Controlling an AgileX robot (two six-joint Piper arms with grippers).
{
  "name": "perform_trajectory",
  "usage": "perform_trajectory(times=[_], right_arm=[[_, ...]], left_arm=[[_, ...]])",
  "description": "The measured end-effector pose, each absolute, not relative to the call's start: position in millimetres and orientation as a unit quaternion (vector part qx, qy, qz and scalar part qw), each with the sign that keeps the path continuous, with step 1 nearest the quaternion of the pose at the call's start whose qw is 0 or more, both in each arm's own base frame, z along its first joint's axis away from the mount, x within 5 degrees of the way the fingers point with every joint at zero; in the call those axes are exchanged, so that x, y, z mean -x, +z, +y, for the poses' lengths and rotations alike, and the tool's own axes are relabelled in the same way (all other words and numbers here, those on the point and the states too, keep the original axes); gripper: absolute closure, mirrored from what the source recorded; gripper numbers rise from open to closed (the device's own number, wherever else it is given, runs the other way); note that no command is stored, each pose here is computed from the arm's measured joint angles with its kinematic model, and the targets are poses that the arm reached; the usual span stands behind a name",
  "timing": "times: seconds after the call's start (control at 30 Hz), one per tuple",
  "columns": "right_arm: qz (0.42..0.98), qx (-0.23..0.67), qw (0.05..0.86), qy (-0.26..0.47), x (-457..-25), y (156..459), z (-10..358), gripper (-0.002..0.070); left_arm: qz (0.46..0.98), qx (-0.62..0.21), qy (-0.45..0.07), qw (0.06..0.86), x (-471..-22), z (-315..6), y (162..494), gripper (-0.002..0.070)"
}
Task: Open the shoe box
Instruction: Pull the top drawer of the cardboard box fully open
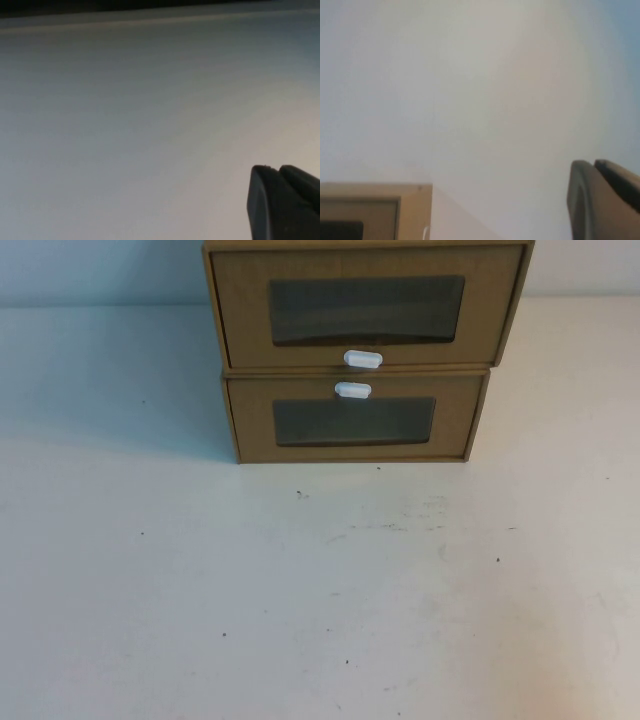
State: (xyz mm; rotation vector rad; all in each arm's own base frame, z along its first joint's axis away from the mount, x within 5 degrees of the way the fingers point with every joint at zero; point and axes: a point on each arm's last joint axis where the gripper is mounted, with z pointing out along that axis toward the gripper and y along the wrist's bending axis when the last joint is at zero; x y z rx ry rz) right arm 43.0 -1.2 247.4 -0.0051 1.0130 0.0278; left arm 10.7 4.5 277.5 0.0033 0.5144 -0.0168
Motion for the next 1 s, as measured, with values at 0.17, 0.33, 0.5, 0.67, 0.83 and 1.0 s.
perform_trajectory(times=[0.17, 0.33, 0.5, 0.67, 0.83, 1.0], right_arm=[[0.371, -0.021, 0.928, 0.011, -28.4, 265.0, -5.5, 0.069], [0.299, -0.081, 0.949, 0.061, -11.7, 301.2, -13.8, 0.069], [0.257, -0.127, 0.949, 0.131, 15.9, 366.0, -20.8, 0.069], [0.319, -0.132, 0.924, 0.164, 3.2, 421.7, -17.5, 0.0689], [0.456, -0.087, 0.87, 0.167, -45.3, 467.5, -2.3, 0.0689], [0.622, -0.022, 0.76, 0.189, -114.1, 483.1, 20.6, 0.069]], left_arm=[[0.179, 0.018, -0.042, 0.983, 2.2, 6.9, 284.9, 0.068], [0.179, 0.028, -0.113, 0.977, 12.4, 8.0, 325.5, 0.068], [0.232, 0.025, -0.116, 0.966, 31.4, 10.4, 383.0, 0.068], [0.313, 0.046, -0.125, 0.94, 17.3, 11.6, 435.0, 0.068], [0.437, 0.031, -0.142, 0.888, -30.9, -0.3, 471.0, 0.068], [0.592, -0.023, -0.145, 0.792, -88.8, -19.6, 486.5, 0.068]])
